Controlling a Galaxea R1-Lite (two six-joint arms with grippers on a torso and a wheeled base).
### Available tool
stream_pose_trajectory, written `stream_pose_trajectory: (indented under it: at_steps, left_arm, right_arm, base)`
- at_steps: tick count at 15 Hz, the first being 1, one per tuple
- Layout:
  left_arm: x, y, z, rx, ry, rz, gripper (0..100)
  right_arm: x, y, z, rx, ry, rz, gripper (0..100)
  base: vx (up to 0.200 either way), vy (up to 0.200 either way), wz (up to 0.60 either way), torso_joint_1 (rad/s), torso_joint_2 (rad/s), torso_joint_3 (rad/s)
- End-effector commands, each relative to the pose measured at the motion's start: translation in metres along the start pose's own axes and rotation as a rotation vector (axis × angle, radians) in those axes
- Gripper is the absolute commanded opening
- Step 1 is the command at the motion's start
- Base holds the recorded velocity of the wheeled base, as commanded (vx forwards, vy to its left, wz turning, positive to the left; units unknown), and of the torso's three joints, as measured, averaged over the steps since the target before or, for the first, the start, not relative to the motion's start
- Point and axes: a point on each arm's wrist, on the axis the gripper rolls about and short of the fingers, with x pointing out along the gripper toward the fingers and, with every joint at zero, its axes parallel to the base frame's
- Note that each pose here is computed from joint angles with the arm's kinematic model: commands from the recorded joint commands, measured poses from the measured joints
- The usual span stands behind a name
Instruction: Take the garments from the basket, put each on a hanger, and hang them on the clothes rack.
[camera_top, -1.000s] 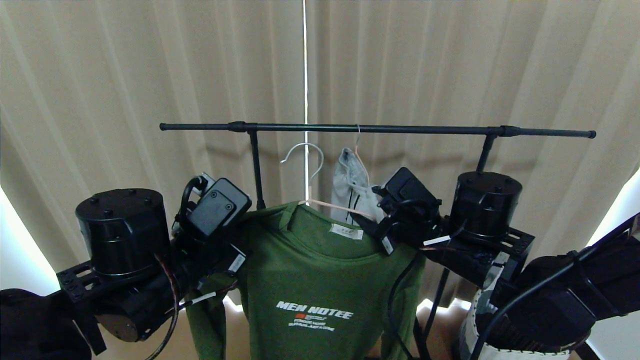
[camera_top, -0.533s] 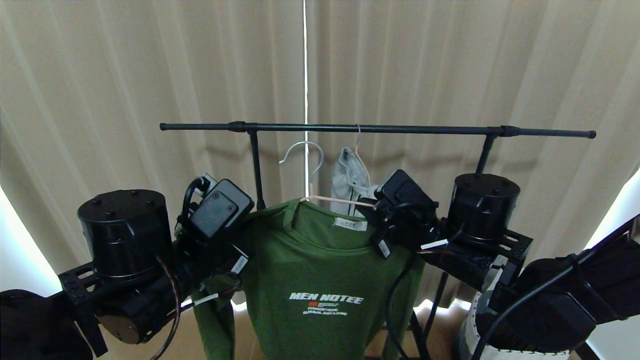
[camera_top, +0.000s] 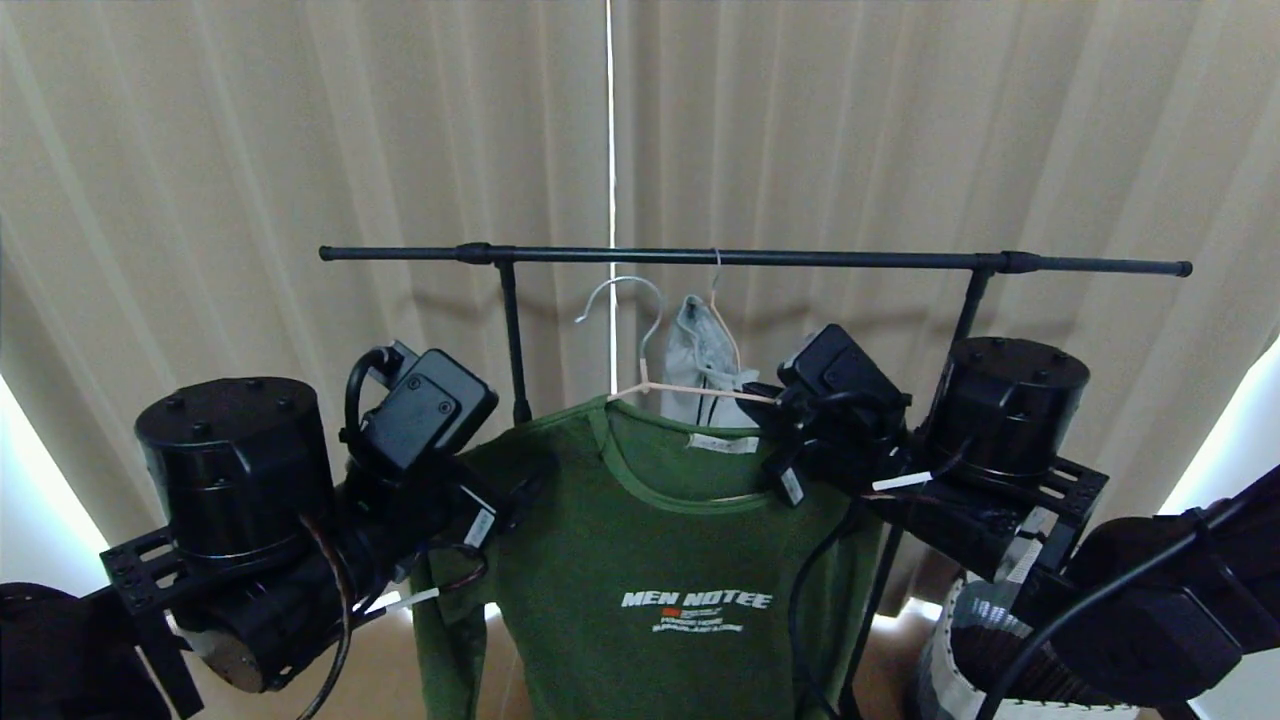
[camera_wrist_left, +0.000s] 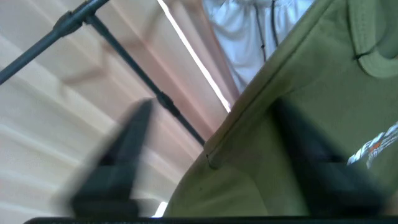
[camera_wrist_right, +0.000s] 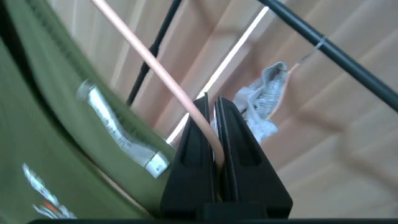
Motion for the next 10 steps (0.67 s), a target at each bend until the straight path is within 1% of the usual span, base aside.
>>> stream_pose_trajectory:
  at_steps: [1, 5, 7, 8, 10]
  left_arm:
    - [-0.013, 0.006, 0.006, -0.019, -0.041, 0.002, 100]
    - [-0.032, 0.011, 0.006, -0.028, -0.062, 0.014, 100]
    - [-0.042, 0.01, -0.003, -0.03, -0.039, 0.009, 100]
    - [-0.049, 0.01, -0.009, -0.044, -0.028, 0.005, 100]
    - [-0.052, 0.008, -0.015, -0.072, -0.008, -0.002, 100]
  right_arm:
    - [-0.01, -0.016, -0.003, 0.005, 0.013, -0.052, 0]
    - [-0.03, -0.039, -0.007, 0.011, 0.031, -0.126, 0]
    - [-0.037, -0.046, -0.011, 0.017, 0.043, -0.147, 0]
    - [-0.041, -0.048, -0.013, 0.024, 0.051, -0.154, 0]
    - [-0.045, -0.05, -0.011, 0.043, 0.043, -0.162, 0]
  base:
    - [0.0, 0.0, 0.0, 0.0, 0.0, 0.0]
    - [0.0, 0.0, 0.0, 0.0, 0.0, 0.0]
    - [0.0, 0.0, 0.0, 0.0, 0.0, 0.0]
    - [0.0, 0.0, 0.0, 0.0, 0.0, 0.0]
    - [0.0, 0.0, 0.0, 0.0, 0.0, 0.0]
